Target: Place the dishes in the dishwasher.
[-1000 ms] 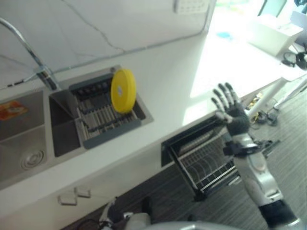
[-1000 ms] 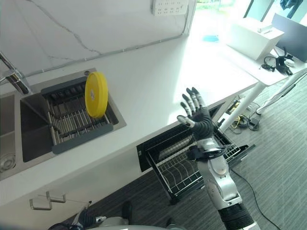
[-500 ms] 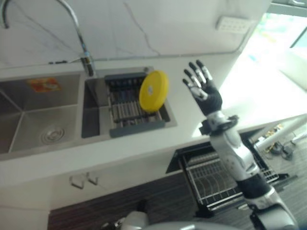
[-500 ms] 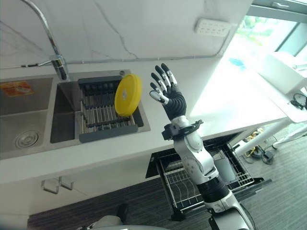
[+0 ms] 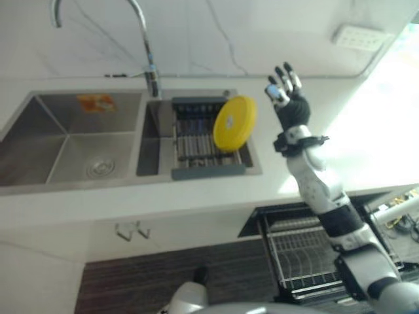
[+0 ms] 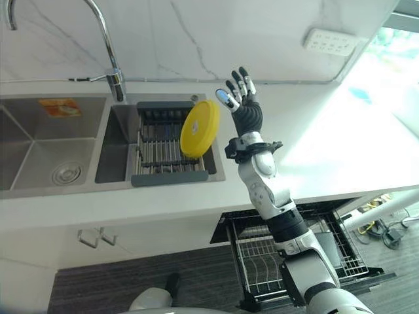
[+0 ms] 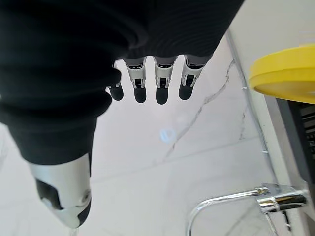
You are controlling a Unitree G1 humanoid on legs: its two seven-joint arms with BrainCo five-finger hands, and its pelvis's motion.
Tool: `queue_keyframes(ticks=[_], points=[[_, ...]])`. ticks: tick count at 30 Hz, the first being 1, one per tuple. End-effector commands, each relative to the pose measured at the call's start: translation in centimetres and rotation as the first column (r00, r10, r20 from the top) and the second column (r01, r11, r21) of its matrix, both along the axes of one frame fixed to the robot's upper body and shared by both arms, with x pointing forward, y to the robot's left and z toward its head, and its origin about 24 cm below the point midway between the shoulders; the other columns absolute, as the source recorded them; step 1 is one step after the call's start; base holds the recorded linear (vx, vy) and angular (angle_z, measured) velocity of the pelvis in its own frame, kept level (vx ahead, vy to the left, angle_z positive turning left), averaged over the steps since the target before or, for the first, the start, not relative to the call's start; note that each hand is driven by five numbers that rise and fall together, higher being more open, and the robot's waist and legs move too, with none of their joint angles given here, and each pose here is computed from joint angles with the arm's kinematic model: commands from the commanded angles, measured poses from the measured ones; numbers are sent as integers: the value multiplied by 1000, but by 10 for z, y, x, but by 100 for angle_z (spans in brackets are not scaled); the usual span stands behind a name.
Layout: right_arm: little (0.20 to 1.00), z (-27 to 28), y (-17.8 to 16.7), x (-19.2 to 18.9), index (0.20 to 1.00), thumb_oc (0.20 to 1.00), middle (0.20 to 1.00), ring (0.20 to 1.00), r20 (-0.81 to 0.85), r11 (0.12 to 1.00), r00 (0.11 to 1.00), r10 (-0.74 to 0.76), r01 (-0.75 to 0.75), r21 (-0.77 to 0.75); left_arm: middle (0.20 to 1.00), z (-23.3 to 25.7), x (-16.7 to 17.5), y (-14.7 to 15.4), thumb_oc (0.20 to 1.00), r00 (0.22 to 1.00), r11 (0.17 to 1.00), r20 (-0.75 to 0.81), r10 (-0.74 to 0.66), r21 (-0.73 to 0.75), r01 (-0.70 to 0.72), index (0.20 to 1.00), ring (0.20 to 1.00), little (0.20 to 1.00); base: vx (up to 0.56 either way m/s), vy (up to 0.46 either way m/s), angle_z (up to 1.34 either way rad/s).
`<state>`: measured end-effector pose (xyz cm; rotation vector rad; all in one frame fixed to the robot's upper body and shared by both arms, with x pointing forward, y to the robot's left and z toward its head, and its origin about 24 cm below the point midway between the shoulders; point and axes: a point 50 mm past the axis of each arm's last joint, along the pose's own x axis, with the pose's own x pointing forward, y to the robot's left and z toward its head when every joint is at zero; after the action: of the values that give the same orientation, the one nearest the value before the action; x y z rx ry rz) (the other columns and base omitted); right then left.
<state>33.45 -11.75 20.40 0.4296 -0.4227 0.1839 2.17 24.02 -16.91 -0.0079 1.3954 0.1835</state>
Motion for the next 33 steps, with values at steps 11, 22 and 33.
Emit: queue_keyframes(ticks=[11,22,33], points=[[1000,14,-47,20,1000,1000,1000,1000,38,982,981,-189,190,-18,1000,1,-24,4,1000,992,995,-77,-103,-27,101,1000,1000,1000,19,7,14],[1000,-24,-54,31,1000,1000,1000,1000,-97,979,974,-203,203,-17,1000,8,29,0,1000,939,955,175,-296,71,288,1000,1000,1000,20,11,10],[1000,-33,-35,27,1000,1000,1000,1000,-112,982,976,-187,188,-4,1000,18,65,-12,1000,828,893,335,-450,153,423,1000,1000,1000,-14,-6,-5]])
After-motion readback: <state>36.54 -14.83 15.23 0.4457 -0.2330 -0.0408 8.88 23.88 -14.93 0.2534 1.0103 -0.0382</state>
